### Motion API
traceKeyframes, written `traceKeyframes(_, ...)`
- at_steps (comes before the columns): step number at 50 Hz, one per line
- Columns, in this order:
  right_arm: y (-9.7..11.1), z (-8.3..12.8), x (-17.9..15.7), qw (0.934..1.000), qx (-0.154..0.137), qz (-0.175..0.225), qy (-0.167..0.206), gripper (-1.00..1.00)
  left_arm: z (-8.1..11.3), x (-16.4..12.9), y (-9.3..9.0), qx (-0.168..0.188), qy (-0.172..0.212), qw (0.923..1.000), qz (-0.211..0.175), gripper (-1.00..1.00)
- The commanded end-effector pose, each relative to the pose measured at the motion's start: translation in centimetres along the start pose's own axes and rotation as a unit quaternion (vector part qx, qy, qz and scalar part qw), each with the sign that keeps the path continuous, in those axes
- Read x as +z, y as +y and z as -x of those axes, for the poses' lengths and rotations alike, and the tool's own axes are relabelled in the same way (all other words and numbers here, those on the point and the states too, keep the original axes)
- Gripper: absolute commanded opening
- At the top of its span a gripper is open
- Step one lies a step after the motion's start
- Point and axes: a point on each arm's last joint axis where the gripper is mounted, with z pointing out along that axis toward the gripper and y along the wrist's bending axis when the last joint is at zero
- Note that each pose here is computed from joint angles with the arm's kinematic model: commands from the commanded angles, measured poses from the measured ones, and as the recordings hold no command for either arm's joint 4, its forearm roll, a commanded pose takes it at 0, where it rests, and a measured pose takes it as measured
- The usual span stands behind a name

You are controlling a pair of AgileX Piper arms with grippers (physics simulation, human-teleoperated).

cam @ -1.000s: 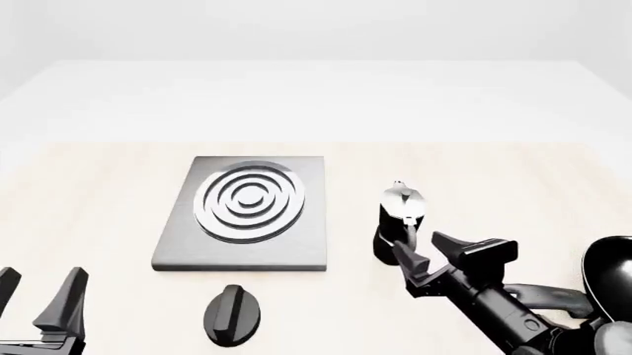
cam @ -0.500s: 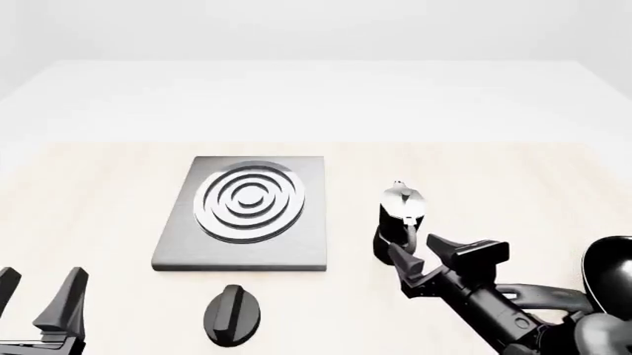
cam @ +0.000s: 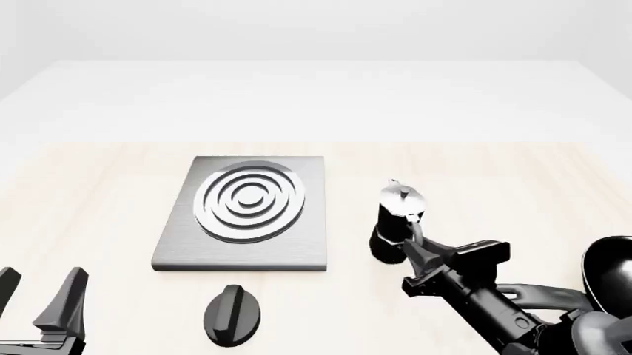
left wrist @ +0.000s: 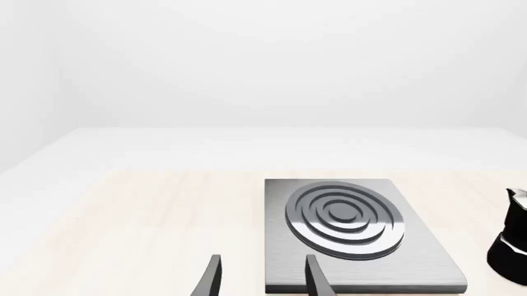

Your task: Put the moka pot on the stove.

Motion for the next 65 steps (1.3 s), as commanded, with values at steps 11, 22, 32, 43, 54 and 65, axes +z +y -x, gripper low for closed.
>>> traceKeyframes(11, 0.4, 1.4, -0.9, 0.9999, -0.004, 0.007, -0.014, -1.0, 0.0, 0.0, 0.0, 0.0, 0.0, 1.0, 0.0, 1.0)
traceKeyframes(22, 0.3, 5.1, -3.4, 0.9987, -0.023, -0.007, -0.046, -1.0, 0.0, 0.0, 0.0, 0.0, 0.0, 1.0, 0.0, 1.0)
traceKeyframes(32, 0.4, 6.6, -4.2, 0.9975, -0.026, -0.01, -0.065, -1.0, 0.0, 0.0, 0.0, 0.0, 0.0, 1.0, 0.0, 1.0)
traceKeyframes(43, 0.6, 8.0, -4.4, 0.9963, -0.028, -0.009, -0.08, -1.0, 0.0, 0.0, 0.0, 0.0, 0.0, 1.0, 0.0, 1.0)
traceKeyframes(54, 1.2, 10.2, -4.5, 0.9939, -0.043, 0.0, -0.102, -1.0, 0.0, 0.0, 0.0, 0.0, 0.0, 1.0, 0.0, 1.0)
traceKeyframes(65, 2.0, 12.2, -4.0, 0.9914, -0.05, 0.012, -0.12, -1.0, 0.0, 0.0, 0.0, 0.0, 0.0, 1.0, 0.0, 1.0)
